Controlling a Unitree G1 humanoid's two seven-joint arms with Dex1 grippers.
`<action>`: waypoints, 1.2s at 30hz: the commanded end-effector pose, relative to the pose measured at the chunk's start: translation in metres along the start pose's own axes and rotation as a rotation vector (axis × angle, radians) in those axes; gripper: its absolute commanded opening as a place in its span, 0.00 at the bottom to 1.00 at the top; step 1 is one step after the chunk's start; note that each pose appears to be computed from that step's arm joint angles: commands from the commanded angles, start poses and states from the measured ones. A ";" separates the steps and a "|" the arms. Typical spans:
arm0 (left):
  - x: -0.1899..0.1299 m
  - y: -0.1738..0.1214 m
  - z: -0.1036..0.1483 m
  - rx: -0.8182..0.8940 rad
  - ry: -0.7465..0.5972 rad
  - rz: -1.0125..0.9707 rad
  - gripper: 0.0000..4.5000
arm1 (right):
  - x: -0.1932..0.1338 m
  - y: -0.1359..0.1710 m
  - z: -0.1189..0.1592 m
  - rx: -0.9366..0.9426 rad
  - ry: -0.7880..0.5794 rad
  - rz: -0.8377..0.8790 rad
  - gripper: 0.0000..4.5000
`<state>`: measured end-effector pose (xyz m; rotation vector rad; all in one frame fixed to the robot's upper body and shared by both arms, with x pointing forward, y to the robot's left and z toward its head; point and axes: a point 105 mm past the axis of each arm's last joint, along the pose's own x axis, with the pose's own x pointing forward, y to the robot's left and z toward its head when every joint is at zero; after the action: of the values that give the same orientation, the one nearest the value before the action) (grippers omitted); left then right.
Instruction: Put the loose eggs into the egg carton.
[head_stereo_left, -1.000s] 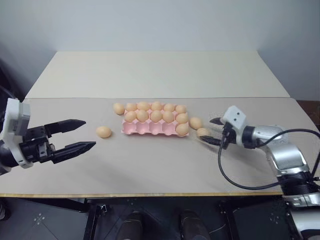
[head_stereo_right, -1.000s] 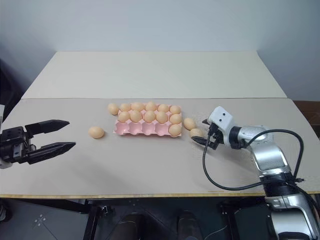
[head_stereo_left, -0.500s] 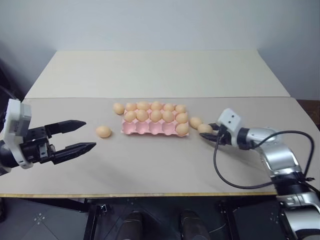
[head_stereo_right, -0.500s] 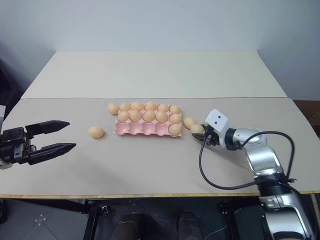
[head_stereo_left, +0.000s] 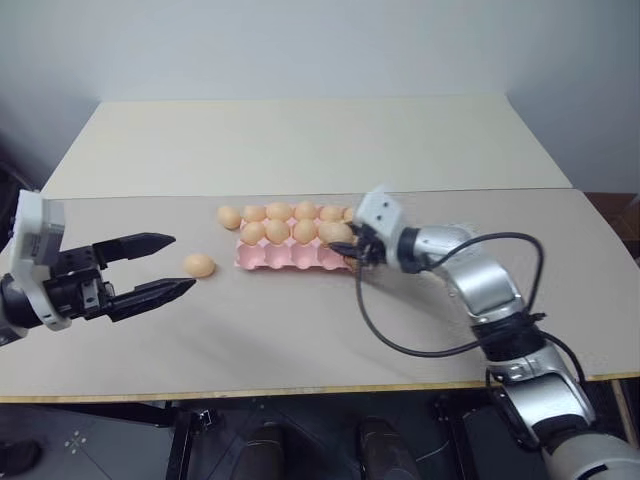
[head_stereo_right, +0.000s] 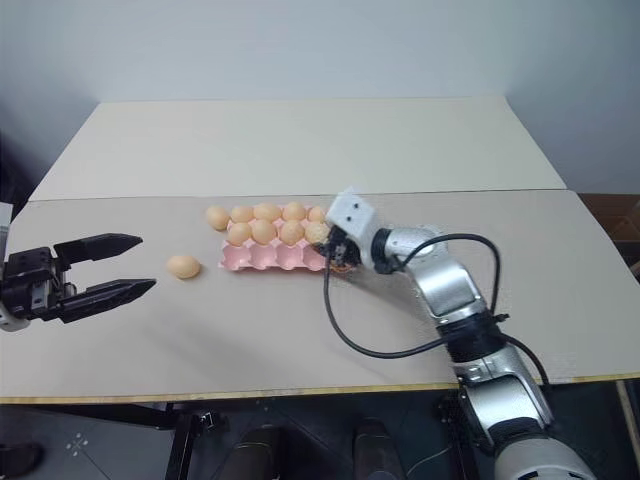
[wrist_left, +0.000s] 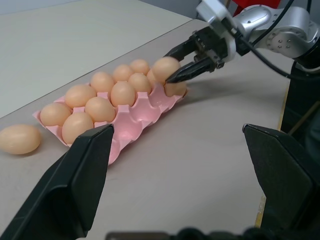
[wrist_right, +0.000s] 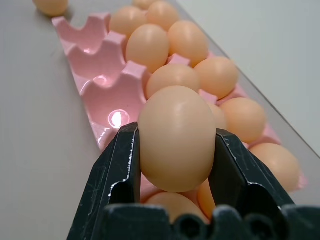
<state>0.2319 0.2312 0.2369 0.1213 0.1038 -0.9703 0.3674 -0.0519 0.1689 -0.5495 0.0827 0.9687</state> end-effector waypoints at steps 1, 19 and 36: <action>-0.001 -0.002 0.005 0.036 -0.012 -0.001 1.00 | 0.004 0.000 0.004 -0.058 0.023 -0.001 0.39; -0.019 0.013 -0.003 0.009 0.004 0.074 1.00 | -0.122 -0.018 0.029 -0.039 -0.142 -0.096 1.00; -0.020 0.014 -0.003 0.004 0.007 0.073 1.00 | -0.133 -0.031 -0.031 0.017 0.032 -0.159 1.00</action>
<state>0.2336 0.2600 0.2277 0.0935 0.1332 -0.8807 0.3151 -0.1823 0.1976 -0.5206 0.0826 0.8136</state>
